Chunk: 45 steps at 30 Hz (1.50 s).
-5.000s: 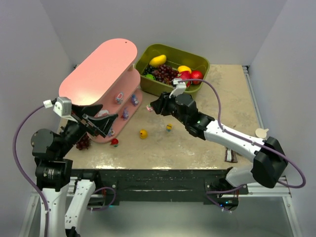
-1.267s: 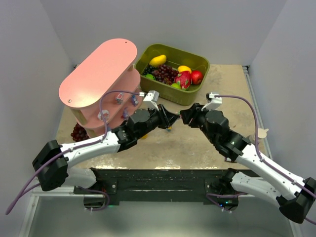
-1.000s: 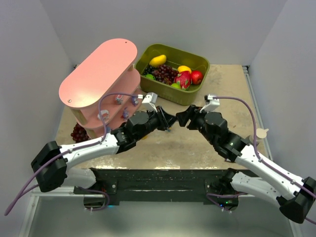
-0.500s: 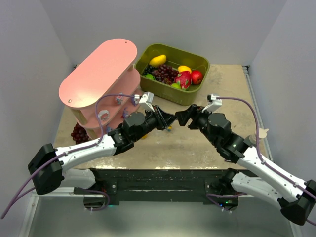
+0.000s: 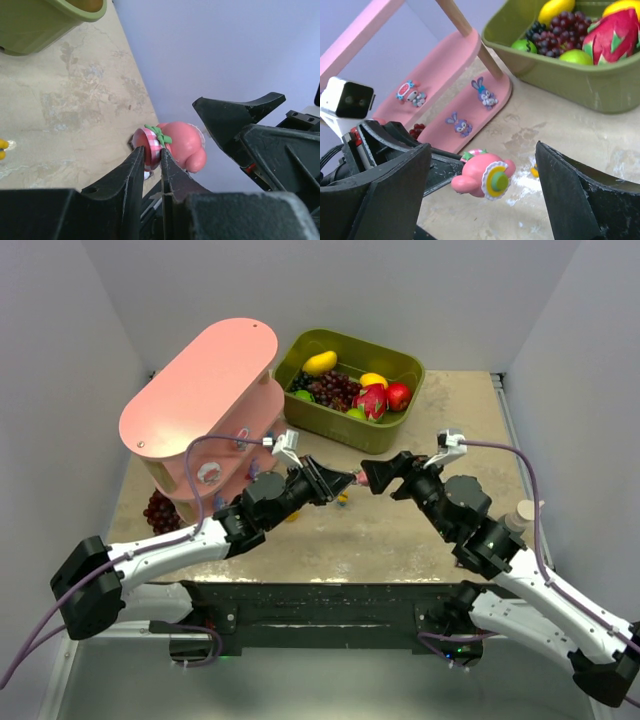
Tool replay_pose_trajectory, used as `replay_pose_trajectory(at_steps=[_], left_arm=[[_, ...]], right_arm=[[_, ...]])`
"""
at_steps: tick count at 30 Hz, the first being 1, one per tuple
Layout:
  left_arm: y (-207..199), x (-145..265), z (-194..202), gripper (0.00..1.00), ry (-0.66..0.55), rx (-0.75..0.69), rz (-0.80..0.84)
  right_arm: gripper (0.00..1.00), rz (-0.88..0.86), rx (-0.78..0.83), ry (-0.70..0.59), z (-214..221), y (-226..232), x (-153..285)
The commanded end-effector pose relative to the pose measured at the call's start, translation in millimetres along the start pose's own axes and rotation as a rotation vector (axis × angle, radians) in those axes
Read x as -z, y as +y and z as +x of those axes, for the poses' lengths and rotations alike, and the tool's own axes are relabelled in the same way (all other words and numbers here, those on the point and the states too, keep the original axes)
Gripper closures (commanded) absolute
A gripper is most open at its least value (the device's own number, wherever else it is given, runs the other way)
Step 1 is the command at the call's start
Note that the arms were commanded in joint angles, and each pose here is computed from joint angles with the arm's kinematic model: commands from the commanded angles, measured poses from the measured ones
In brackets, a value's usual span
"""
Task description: Place and organize the plastic toys onto the shelf
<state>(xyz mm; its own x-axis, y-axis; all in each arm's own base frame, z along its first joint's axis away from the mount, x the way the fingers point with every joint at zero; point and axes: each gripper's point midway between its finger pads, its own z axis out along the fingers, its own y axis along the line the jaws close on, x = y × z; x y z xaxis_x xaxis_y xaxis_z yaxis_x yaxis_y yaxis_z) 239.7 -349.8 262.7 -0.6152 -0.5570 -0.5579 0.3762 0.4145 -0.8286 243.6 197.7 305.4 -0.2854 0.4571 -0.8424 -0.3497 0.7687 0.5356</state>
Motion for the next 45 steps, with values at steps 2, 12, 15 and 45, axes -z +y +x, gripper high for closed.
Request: replay_pose_trajectory(at_steps=[2,12,15,45], left_arm=[[-43,10,-35,1.0,-0.096,0.175,0.148],[-80,29,-49,1.0,-0.092,0.353,0.29],[-90,34,-54,1.0,-0.095,0.39,0.334],[-98,50,-79,1.0,-0.189,0.452,0.368]], right_arm=[[0.08,-0.168,0.122,-0.098,-32,35,5],[0.01,-0.351,0.171,-0.187,-59,71,23],[0.01,-0.429,0.19,-0.197,-65,87,30],[0.14,-0.513,0.178,-0.148,-59,109,18]])
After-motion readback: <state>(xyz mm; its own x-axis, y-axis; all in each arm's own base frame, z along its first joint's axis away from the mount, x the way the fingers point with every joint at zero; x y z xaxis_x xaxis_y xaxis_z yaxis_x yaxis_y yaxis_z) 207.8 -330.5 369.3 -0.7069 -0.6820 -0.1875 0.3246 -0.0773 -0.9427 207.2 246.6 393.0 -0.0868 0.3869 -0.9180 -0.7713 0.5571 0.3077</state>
